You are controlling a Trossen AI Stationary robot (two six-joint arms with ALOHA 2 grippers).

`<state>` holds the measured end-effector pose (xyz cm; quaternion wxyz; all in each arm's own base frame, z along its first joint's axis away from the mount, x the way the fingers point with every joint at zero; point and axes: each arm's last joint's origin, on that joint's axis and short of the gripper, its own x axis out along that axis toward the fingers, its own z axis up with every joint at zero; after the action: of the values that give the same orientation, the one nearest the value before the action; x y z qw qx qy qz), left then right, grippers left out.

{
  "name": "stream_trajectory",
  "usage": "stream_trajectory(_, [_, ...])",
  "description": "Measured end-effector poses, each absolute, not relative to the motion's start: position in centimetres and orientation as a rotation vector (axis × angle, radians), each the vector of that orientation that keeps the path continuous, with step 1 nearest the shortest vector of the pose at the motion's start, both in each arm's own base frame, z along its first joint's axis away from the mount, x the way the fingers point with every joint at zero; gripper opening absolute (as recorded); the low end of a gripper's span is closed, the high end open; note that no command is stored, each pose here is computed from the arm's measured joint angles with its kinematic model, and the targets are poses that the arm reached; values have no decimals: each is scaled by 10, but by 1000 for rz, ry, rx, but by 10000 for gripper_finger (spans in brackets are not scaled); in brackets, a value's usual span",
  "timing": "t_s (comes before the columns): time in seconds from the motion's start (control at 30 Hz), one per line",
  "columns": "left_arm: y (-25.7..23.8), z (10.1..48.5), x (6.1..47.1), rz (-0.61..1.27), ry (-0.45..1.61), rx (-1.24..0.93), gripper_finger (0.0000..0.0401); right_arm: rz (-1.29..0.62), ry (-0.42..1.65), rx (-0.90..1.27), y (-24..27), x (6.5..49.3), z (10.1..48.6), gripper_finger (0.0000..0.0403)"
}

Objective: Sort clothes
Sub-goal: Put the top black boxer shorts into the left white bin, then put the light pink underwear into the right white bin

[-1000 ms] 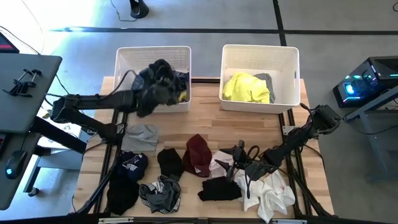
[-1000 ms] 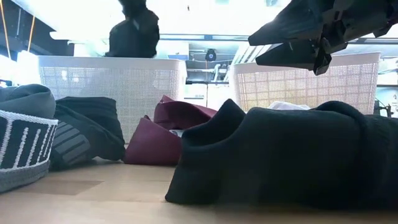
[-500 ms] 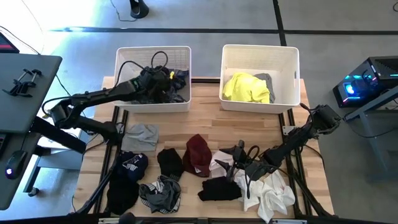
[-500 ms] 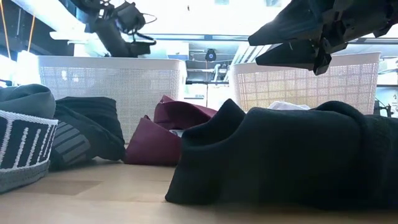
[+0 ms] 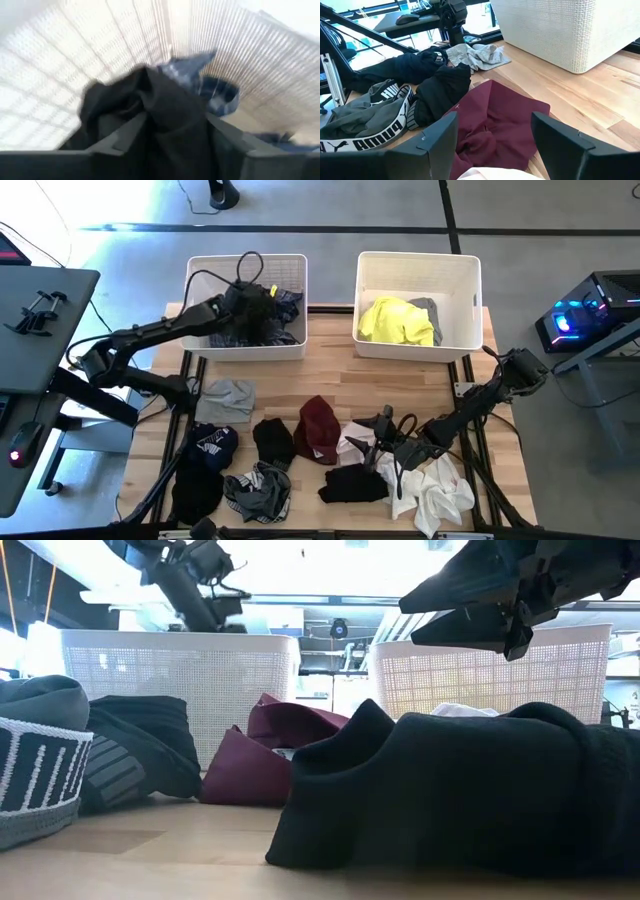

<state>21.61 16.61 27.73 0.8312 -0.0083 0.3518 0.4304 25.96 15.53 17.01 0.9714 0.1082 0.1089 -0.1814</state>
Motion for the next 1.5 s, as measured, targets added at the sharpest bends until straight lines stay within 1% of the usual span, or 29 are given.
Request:
stream_trajectory(0.1, [159,300,222,887,722,-16,204,-366,220,219,155,260,170,236])
stream_trajectory(0.2, [138,318,231,811,674,12,208,-367,221,213,155,260,170,236])
stream_trajectory(0.4, [78,344,241,670,534,121,182,-362,236,192,156,258,168,236])
stream_trajectory(0.6, [16,352,244,456,457,117,157,-157,270,92,182,242,179,236])
stream_trajectory(0.77, [-33,354,249,274,382,113,145,-104,295,45,194,232,181,236])
stream_trajectory(0.87, [-55,347,254,195,324,108,141,-86,359,67,191,231,174,236])
stream_trajectory(0.97, [-71,334,260,146,289,101,140,-150,433,83,182,231,164,236])
stream_trajectory(1.07, [-81,316,265,121,263,61,140,-199,485,92,171,235,158,236])
stream_trajectory(1.23, [-95,291,274,81,205,14,140,-160,612,81,158,248,138,236])
stream_trajectory(1.33, [-98,278,277,80,206,-5,140,-197,658,103,149,257,123,234])
stream_trajectory(1.43, [-98,275,278,83,218,-4,140,-222,714,128,141,263,108,216])
stream_trajectory(1.5, [-98,276,278,84,213,-6,140,-235,748,143,136,265,100,192])
